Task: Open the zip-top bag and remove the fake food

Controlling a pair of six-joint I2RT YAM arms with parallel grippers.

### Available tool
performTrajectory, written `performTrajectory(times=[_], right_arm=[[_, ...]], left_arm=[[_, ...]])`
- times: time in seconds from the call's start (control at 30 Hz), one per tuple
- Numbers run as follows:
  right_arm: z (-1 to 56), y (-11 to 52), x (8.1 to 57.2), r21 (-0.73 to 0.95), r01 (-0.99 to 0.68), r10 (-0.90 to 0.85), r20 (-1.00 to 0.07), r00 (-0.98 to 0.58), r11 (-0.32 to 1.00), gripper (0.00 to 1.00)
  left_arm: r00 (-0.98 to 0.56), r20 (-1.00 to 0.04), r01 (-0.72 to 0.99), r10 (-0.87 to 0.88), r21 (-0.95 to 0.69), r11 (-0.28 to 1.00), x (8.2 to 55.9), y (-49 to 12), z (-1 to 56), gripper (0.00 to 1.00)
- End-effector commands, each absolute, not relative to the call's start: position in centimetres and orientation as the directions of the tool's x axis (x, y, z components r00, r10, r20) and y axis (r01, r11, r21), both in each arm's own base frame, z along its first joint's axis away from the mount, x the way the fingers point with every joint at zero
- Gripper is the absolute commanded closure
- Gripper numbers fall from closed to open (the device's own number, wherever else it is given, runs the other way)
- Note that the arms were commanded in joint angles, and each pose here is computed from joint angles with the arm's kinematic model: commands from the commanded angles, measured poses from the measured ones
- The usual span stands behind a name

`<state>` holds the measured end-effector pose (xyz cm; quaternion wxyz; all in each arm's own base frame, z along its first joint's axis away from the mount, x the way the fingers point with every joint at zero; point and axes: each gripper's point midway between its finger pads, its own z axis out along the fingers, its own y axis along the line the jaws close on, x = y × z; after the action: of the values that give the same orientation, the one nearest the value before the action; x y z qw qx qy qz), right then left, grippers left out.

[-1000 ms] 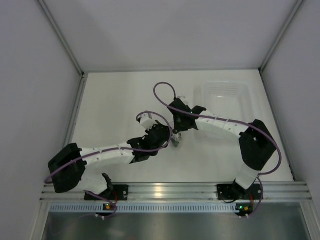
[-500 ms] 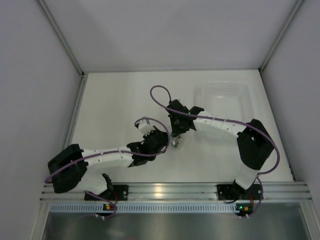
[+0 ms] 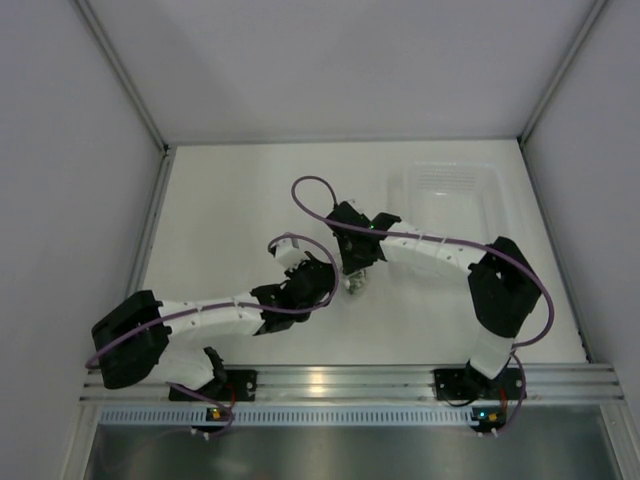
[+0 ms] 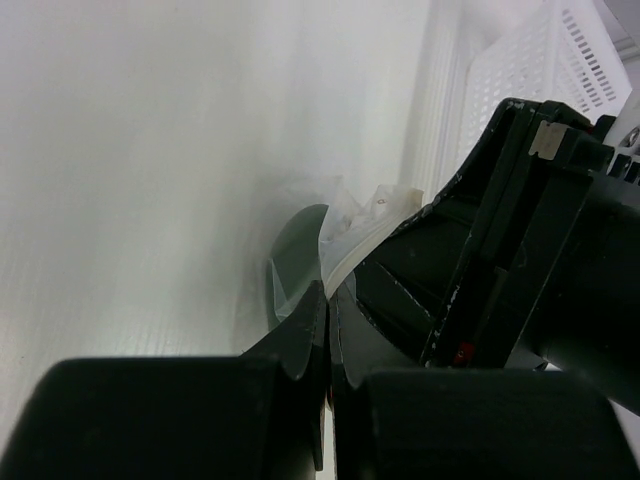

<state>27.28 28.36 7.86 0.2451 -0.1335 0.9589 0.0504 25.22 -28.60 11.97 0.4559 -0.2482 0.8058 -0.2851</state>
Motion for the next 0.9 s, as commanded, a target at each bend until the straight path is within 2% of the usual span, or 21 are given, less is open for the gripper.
performTrajectory(times=[0.0, 0.17, 0.37, 0.63, 0.8, 0.87], right_arm=[[6.1, 25.8, 25.3, -0.068, -0.299, -0.300, -0.399, -0.867, 0.952, 0.77], [4.3, 25.5, 24.1, -0.074, -0.323, -0.329, -0.336, -0.883, 0.943, 0.69], [4.4, 24.2, 23.8, -0.126, -0.315, -0.339, -0.336, -0.879, 0.941, 0.55], [1.9, 23.3, 23.3, -0.158, -0.312, -0.347, -0.295, -0.890, 0.937, 0.54], [1.5, 24.2, 24.1, -0.143, -0.300, -0.331, -0.323, -0.887, 0.943, 0.53], [1.5, 24.7, 24.4, -0.138, -0.302, -0.331, -0.326, -0.885, 0.943, 0.47]], left_arm=[[-0.406, -0.607, -0.116, -0.683, -0.708, 0.697, 25.8, -28.3, 14.3, 1.00], [-0.396, -0.625, -0.107, -0.673, -0.696, 0.710, 26.0, -28.2, 14.6, 1.00], [-0.402, -0.632, -0.095, -0.662, -0.691, 0.717, 26.0, -28.5, 14.9, 1.00], [-0.429, -0.627, -0.086, -0.650, -0.688, 0.721, 25.9, -29.3, 14.5, 1.00], [-0.439, -0.624, -0.093, -0.647, -0.684, 0.723, 25.7, -29.2, 13.9, 1.00], [-0.436, -0.625, -0.094, -0.647, -0.684, 0.724, 25.7, -29.1, 13.9, 1.00]])
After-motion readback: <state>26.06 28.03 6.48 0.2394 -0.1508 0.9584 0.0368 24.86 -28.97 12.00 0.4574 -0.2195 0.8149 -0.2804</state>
